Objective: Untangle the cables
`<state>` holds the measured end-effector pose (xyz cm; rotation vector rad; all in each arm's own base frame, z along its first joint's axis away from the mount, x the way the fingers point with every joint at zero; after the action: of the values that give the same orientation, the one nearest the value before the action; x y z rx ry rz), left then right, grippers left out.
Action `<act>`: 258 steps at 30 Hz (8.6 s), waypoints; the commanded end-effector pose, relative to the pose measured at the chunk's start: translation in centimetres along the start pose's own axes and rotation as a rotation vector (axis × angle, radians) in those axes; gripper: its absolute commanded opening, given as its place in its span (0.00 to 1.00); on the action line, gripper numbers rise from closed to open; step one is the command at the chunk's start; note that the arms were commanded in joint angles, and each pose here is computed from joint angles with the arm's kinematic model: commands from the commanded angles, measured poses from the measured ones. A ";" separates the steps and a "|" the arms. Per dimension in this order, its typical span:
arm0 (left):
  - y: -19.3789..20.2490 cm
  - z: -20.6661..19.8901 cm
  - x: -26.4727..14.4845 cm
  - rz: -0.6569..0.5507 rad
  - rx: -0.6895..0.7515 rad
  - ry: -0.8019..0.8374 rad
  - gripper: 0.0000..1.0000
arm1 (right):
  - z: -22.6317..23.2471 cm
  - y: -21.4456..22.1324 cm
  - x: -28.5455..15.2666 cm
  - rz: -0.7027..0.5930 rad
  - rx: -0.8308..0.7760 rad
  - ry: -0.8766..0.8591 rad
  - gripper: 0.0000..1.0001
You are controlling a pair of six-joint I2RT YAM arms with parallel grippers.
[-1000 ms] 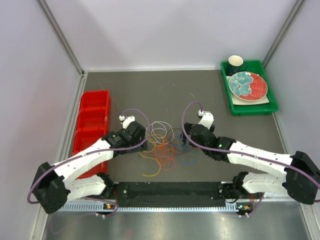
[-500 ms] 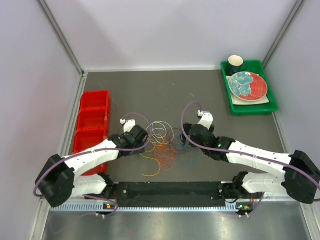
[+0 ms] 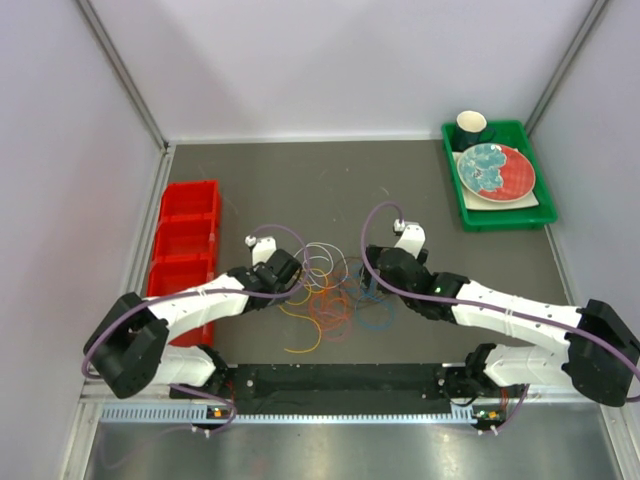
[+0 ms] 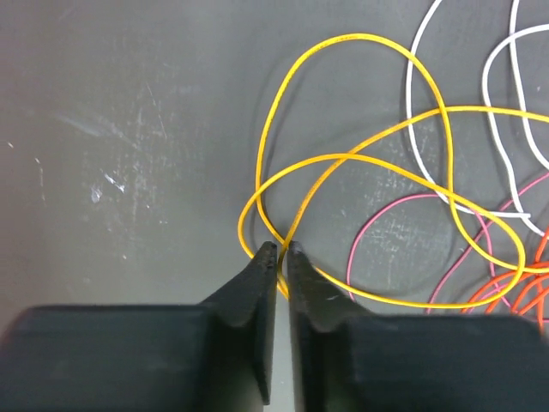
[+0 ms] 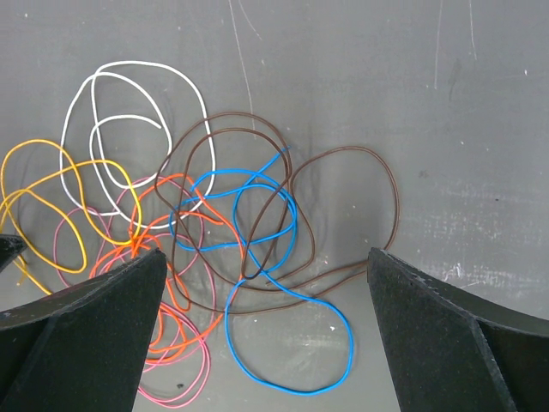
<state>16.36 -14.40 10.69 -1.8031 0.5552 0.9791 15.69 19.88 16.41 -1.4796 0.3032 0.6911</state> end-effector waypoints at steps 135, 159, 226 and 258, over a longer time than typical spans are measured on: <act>-17.1 -3.9 -8.8 -0.214 0.018 0.149 0.86 | 0.7 -1.8 -0.6 -0.071 0.019 -0.050 0.99; 1.1 -4.5 -5.2 0.220 0.048 0.425 0.57 | 0.6 -1.5 -0.6 -0.053 0.030 -0.043 0.99; 4.6 -5.7 -3.1 0.090 0.140 0.021 0.47 | 1.0 -1.6 -0.1 -0.031 0.013 -0.041 0.99; 3.9 -5.1 -2.9 0.015 0.191 -0.084 0.00 | 1.0 -1.6 -0.1 -0.026 0.011 -0.042 0.99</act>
<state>13.37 -21.40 10.37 -1.6443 0.6679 0.9888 15.63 19.97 16.16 -1.4975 0.2963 0.7192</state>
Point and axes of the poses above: each gripper's point midway between its finger pads, its own x axis out along the fingers, its own z axis along the line the jaws close on, y = z × x, the point moved 10 cm from there along -x, back along the fingers, and after that the axes turned 14 degrees about -x, right-handed, at the moved point
